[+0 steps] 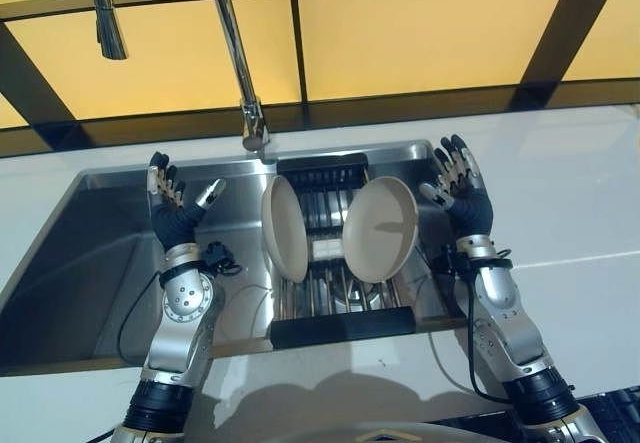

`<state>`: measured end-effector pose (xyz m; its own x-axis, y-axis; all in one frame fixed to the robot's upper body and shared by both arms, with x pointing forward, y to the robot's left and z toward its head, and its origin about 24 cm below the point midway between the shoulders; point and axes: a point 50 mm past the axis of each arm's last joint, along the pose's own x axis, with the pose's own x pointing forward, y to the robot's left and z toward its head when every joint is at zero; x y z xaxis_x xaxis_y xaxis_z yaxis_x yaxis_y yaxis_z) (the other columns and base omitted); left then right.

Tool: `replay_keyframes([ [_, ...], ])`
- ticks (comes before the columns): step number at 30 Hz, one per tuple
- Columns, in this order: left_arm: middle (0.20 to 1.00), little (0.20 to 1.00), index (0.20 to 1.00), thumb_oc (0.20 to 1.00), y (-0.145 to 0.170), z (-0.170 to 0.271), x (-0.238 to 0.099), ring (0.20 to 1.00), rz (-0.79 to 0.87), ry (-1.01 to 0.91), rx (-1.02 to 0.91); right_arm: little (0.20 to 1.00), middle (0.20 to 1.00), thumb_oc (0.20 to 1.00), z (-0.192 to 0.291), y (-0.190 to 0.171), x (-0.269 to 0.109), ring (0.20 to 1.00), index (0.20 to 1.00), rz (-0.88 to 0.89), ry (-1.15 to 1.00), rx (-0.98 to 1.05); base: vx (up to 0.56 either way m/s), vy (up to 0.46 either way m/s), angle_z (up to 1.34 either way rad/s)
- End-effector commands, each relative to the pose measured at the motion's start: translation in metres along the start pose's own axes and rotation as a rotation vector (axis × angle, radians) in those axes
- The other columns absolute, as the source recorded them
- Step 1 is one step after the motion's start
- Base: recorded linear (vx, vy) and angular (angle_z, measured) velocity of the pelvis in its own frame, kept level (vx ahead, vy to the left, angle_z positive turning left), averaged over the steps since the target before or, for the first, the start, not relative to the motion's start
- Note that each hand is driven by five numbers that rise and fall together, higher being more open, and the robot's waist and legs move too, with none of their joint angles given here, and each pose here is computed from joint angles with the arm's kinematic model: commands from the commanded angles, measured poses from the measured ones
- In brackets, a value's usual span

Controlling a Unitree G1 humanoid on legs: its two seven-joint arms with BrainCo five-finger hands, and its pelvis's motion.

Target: Pick up plates and place into dishwasher.

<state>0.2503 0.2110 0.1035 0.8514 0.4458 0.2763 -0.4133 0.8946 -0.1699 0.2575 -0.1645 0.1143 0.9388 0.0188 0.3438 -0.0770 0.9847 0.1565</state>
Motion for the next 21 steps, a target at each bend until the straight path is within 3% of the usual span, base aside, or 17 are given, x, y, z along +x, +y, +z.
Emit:
replay_keyframes([
  [1, 1.0, 1.0, 1.0, 1.0, 0.005, 0.019, 0.011, 1.0, -0.025, -0.124, 0.018, 1.0, 1.0, 1.0, 0.017, 0.005, 0.006, 1.0, 1.0, 0.014, -0.117, 0.009, 0.0, 0.0, 0.0],
  [16, 1.0, 1.0, 1.0, 1.0, 0.001, 0.023, 0.012, 1.0, -0.104, -0.147, 0.039, 1.0, 1.0, 1.0, 0.017, 0.002, 0.005, 1.0, 1.0, -0.004, -0.113, 0.005, 0.01, 0.002, 0.0],
  [21, 1.0, 1.0, 1.0, 1.0, -0.003, 0.031, 0.016, 1.0, -0.198, -0.263, 0.235, 1.0, 1.0, 1.0, 0.017, 0.001, 0.005, 1.0, 1.0, 0.011, -0.108, -0.001, 0.04, 0.011, -0.01],
])
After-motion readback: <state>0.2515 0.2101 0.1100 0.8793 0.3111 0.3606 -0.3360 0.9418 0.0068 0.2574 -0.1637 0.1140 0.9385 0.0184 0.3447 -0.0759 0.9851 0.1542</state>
